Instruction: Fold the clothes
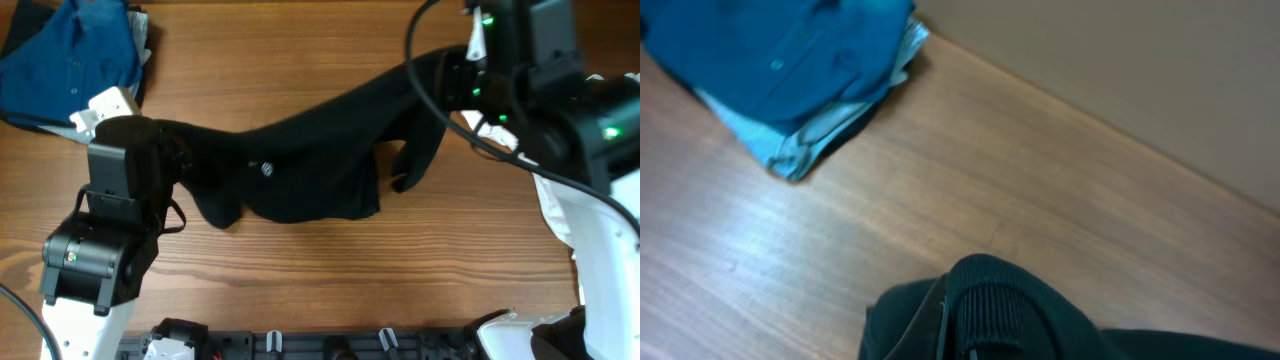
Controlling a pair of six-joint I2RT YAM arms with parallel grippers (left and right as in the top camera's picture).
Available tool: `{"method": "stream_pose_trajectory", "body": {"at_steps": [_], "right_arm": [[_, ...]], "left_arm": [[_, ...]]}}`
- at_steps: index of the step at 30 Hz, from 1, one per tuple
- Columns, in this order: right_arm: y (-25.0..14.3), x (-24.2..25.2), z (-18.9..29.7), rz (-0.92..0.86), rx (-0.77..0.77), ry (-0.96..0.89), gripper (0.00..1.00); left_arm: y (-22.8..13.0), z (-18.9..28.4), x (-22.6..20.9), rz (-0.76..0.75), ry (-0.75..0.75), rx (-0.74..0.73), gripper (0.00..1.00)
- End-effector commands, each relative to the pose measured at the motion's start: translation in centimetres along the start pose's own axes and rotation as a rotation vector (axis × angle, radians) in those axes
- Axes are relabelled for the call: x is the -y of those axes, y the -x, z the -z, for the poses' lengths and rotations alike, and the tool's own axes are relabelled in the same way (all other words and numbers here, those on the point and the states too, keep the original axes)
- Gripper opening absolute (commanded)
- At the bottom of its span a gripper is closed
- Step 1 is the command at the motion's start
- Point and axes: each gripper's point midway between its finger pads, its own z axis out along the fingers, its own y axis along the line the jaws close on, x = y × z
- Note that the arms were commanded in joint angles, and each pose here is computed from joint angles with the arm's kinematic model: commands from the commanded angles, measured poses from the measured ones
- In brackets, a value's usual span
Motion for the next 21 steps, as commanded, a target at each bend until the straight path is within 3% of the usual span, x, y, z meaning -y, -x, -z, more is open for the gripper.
{"method": "stream_pose_trajectory", "body": {"at_steps": [1,10,21], "right_arm": [[2.7,2.6,3.5,-0.037,0.127,-0.054,0.04],[4.8,5.6,7.1,-0.071,0.228,-0.1,0.04],[9.3,6.6,9.4,-0.025,0.426,-0.172,0.04]], "left_arm": [[1.5,0.8,0.9,-0.033,-0.045,0.041,0.04],[6.0,3.8,2.6,0.001,-0.121,0.168,0.04],[12.3,9.2,4.2,-0.099,-0.19,0.387,0.04]]}}
